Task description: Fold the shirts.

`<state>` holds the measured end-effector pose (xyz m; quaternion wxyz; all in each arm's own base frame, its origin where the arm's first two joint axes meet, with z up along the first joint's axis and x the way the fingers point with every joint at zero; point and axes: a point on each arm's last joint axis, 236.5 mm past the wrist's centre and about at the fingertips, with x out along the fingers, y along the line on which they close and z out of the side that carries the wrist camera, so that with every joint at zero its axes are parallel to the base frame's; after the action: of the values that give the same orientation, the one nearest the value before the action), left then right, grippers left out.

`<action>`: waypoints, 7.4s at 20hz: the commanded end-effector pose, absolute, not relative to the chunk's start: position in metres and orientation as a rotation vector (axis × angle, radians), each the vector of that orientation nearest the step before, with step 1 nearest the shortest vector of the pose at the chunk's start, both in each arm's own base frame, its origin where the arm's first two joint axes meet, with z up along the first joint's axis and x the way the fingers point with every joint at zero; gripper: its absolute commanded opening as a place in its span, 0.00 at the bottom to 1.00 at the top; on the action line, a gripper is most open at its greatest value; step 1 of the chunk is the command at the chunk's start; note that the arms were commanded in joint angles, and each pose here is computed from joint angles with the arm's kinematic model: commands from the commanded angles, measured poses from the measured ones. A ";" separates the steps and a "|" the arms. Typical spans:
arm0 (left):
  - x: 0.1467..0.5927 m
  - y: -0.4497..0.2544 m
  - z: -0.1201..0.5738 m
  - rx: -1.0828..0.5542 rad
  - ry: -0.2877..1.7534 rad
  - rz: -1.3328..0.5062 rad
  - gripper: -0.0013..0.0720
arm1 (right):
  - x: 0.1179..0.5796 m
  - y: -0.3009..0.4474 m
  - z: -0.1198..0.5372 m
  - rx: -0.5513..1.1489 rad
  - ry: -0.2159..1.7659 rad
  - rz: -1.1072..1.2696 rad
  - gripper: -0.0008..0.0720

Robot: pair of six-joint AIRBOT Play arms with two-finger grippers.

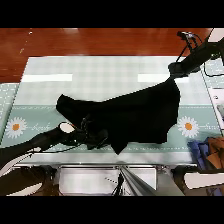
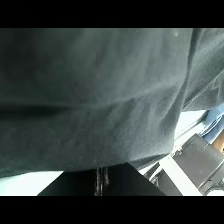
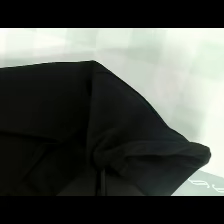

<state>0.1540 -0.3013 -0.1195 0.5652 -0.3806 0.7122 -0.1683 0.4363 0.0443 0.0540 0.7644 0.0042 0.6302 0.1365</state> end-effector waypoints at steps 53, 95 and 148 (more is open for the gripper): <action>0.294 -0.052 0.180 -0.579 0.790 -0.164 0.04 | 0.497 -0.029 0.302 -0.174 0.566 -0.059 0.03; 0.216 -0.068 -0.094 -0.855 1.620 -0.199 0.83 | 0.463 -0.118 0.128 0.217 1.154 -0.021 0.59; 0.312 -0.084 0.445 -0.256 0.054 -0.481 0.05 | 0.369 -0.009 0.423 0.175 -0.008 0.277 0.04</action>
<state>0.3611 -0.0844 0.2941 0.9223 -0.1910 0.2271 -0.2474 0.4034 -0.0083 0.2696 0.9551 0.1368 0.1861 0.1853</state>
